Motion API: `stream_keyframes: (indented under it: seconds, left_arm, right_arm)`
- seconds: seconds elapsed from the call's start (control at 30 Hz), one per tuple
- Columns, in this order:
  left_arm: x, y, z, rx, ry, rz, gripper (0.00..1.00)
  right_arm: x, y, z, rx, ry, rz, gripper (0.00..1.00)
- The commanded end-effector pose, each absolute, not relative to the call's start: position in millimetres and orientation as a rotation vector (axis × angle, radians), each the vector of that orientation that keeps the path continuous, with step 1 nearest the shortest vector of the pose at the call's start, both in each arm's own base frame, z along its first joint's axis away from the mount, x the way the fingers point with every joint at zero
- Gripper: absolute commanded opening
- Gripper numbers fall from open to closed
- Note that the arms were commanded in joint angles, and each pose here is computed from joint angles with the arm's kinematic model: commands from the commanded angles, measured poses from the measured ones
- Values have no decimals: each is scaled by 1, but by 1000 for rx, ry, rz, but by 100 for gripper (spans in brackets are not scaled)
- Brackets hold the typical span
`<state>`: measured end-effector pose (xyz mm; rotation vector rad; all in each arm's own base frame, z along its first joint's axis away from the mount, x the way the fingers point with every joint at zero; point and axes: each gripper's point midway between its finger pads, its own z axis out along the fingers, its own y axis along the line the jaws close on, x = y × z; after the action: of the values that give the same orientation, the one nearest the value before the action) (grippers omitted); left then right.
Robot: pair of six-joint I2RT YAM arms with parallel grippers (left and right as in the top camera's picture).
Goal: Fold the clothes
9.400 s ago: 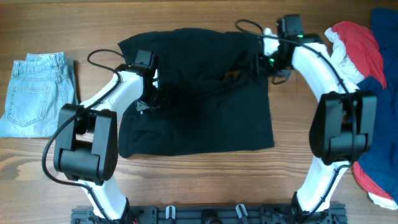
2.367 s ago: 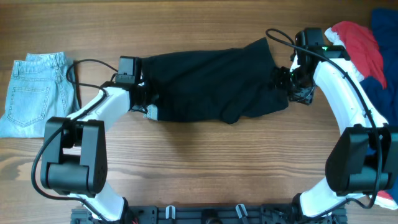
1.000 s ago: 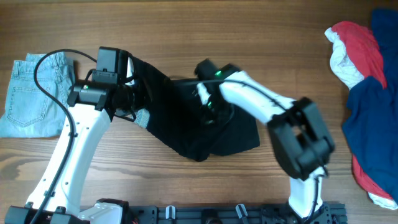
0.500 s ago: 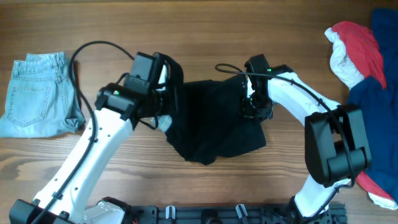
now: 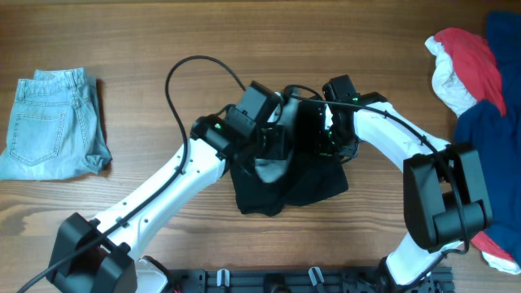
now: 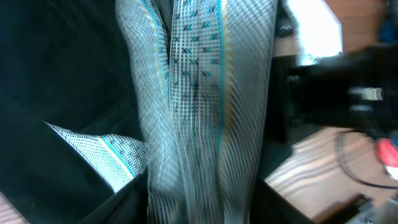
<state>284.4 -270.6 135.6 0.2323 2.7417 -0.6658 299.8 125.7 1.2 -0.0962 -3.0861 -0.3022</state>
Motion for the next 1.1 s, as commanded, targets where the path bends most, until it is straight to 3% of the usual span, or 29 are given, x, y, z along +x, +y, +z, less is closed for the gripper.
stream_keyframes:
  seconds: [0.0,0.1,0.2,0.3,0.33,0.4,0.57,0.7,0.73,0.8,0.93,1.07]
  left_arm:
    - [281,-288,163,269,2675,-789,53]
    - [303,-255,183,153,2587,-653,52]
    - [326,-207,189,-6,2543,-473,52]
    - [328,-188,174,-72,2604,-421,50]
    - [323,-183,156,-90,2669,-386,49]
    - [316,-183,139,-106,2743,-360,47]
    - [305,-177,89,-175,2905,-255,40]
    - [304,-181,53,-212,2993,-215,37]
    - [304,-182,43,-213,3014,-211,37]
    - [303,-182,26,-217,3049,-183,38]
    - [304,-182,10,-219,3073,-160,39]
    - [305,-183,10,-219,3067,-166,41]
  right_arm:
    - [269,120,-30,-124,-2965,-250,4]
    - [276,115,-10,-155,-2967,-248,4]
    - [306,100,44,-228,-3083,-278,6]
    - [322,87,94,-239,-3200,-316,12]
    - [318,87,121,-170,-3254,-343,22]
    - [303,97,131,5,-3243,-390,22]
    - [270,136,121,349,-3156,-366,22]
    - [254,167,105,457,-3135,-381,24]
    - [250,173,101,492,-3125,-387,29]
    - [237,183,94,549,-3094,-383,29]
    - [222,196,83,612,-3065,-383,51]
    - [226,187,68,562,-3109,-302,52]
